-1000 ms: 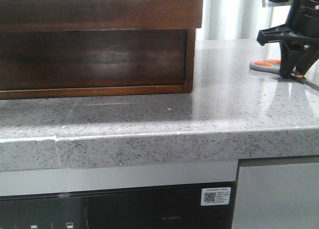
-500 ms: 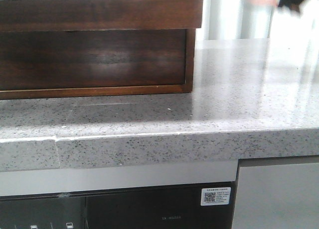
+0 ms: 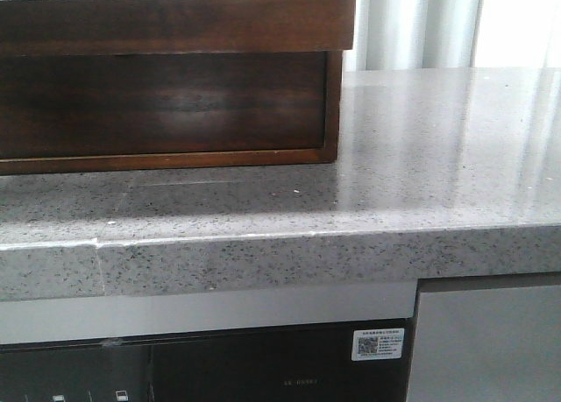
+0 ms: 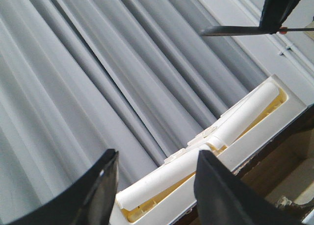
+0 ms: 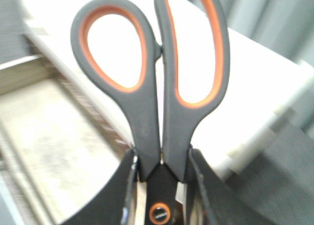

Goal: Put scissors in drawer with both arms
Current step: 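Carry the scissors into the open drawer and open the right gripper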

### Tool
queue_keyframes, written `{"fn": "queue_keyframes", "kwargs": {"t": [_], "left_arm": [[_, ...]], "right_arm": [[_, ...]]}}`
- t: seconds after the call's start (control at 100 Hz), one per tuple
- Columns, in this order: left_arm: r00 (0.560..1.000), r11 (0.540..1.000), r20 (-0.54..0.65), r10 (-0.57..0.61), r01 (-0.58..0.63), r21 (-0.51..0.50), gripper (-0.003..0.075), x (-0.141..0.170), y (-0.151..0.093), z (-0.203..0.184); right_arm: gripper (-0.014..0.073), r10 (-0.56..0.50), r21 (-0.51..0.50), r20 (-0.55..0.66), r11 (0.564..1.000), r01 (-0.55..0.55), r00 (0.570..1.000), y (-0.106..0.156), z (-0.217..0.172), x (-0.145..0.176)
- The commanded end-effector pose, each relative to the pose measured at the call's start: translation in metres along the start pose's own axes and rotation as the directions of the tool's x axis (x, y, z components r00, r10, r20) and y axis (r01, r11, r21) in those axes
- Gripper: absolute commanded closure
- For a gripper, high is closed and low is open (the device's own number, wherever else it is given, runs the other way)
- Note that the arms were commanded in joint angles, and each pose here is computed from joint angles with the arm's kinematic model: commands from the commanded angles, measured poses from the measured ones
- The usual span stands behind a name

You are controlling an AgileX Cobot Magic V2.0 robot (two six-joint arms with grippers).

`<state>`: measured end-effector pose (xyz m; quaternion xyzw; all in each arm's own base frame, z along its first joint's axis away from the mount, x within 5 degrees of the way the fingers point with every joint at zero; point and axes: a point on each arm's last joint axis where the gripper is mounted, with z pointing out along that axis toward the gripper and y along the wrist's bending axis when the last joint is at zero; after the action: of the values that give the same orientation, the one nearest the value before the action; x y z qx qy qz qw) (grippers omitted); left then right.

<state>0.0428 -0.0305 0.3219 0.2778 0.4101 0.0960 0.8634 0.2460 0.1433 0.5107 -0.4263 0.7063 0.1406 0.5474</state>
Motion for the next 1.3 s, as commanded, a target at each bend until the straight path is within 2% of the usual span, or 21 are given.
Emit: {"fn": "queue_keyframes", "kwargs": {"t": [0.0,0.09,0.22,0.56,0.8,0.89,0.99,1.06,1.13,1.29], "left_arm": [[0.997,0.999,0.071,-0.042,0.043,-0.019,0.0386,-0.011,0.006,0.003],[0.997,0.999,0.071,-0.042,0.043,-0.019,0.0386,-0.011,0.006,0.003],[0.997,0.999,0.071,-0.042,0.043,-0.019,0.0386,-0.011,0.006,0.003],[0.997,0.999,0.071,-0.042,0.043,-0.019,0.0386,-0.011,0.006,0.003],[0.997,0.999,0.071,-0.042,0.043,-0.019,0.0386,-0.011,0.006,0.003],[0.997,0.999,0.071,-0.042,0.043,-0.019,0.0386,-0.011,0.006,0.003],[0.997,0.999,0.071,-0.042,0.043,-0.019,0.0386,-0.011,0.006,0.003],[0.997,0.999,0.071,-0.042,0.043,-0.019,0.0386,-0.011,0.006,0.003],[0.997,0.999,0.071,-0.042,0.043,-0.019,0.0386,-0.011,0.006,0.003],[0.997,0.999,0.072,-0.041,0.043,-0.02,0.0386,-0.011,0.006,0.003]], "right_arm": [[0.0669,-0.106,-0.007,0.147,0.994,0.108,0.983,0.019,-0.008,-0.026],[0.0669,-0.166,-0.071,0.165,0.981,0.179,0.972,0.037,0.008,-0.03],[0.0669,-0.18,-0.134,0.144,0.971,0.199,0.973,0.051,0.041,-0.027],[0.0669,-0.189,-0.198,-0.009,0.963,0.183,0.982,0.05,0.109,0.006],[0.0666,-0.188,-0.206,-0.032,0.962,0.177,0.982,0.05,0.122,0.013],[0.0594,-0.201,-0.206,-0.029,0.96,0.191,0.979,0.05,0.122,0.013],[0.0412,-0.207,-0.203,-0.029,0.959,0.197,0.978,0.049,0.122,0.013],[0.0319,-0.207,-0.203,-0.029,0.959,0.197,0.978,0.049,0.122,0.013],[0.0287,-0.207,-0.203,-0.029,0.959,0.197,0.978,0.049,0.122,0.013],[0.0287,-0.209,-0.198,-0.015,0.959,0.202,0.978,0.049,0.111,0.008]]}}
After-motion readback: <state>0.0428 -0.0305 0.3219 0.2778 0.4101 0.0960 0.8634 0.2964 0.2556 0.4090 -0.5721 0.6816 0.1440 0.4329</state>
